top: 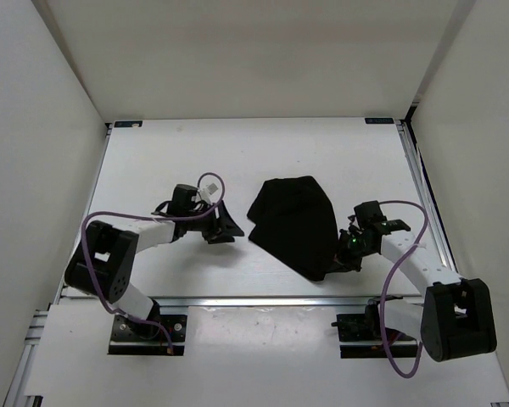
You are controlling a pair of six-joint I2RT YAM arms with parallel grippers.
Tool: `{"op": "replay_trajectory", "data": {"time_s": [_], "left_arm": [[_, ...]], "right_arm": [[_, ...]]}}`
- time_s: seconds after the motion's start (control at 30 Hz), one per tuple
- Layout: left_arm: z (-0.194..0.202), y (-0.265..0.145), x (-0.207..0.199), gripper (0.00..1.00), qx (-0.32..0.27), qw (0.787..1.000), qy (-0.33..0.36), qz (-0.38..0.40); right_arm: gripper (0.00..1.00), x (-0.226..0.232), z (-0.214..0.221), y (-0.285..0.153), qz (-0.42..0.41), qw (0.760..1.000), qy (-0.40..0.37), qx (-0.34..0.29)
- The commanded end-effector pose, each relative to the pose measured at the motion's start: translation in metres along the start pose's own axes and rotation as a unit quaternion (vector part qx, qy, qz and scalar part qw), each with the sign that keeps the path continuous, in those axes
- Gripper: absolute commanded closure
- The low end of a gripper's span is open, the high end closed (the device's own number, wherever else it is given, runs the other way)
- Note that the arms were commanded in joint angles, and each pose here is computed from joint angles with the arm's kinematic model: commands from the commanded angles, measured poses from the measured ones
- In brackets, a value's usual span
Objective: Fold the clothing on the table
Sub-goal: Flatten the skirt out
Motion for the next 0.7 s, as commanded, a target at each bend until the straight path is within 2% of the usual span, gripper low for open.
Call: {"op": "replay_trajectory", "data": {"time_s": [0.0,0.17,0.27,0.4,0.67], "left_arm": [[0.001,0.019,-0.021,0.36,0.02,0.999,0.012,0.048],[-0.017,0.042,-0.02,0.37,0.011,0.998,0.05,0.023],[-0.029,0.046,-0.014,0.38,-0.007,0.998,0.068,-0.002],[-0.041,0.049,-0.015,0.38,-0.019,0.997,0.077,0.002],[-0.004,0.077,-0.004,0.39,0.056,0.996,0.072,0.008]], "right_arm": [[0.99,0.004,-0.003,-0.006,0.007,1.0,-0.004,-0.006],[1.0,0.002,0.002,-0.011,0.0,1.0,0.0,-0.01],[1.0,0.0,0.002,-0.012,-0.002,1.0,0.004,-0.016],[1.0,-0.001,0.01,-0.011,-0.002,1.0,0.008,-0.011],[1.0,-0.006,0.012,-0.013,-0.005,1.0,0.018,-0.019]]}}
Point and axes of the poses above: each gripper's point midway between its finger pads, its own y axis out along the fingers, its own x axis along the line the jaws close on, z = x × y, the point moved 4 cm from there along -y, back along the fingers, and after that the axes turned 4 degrees about -y, right-handed, at the moved point
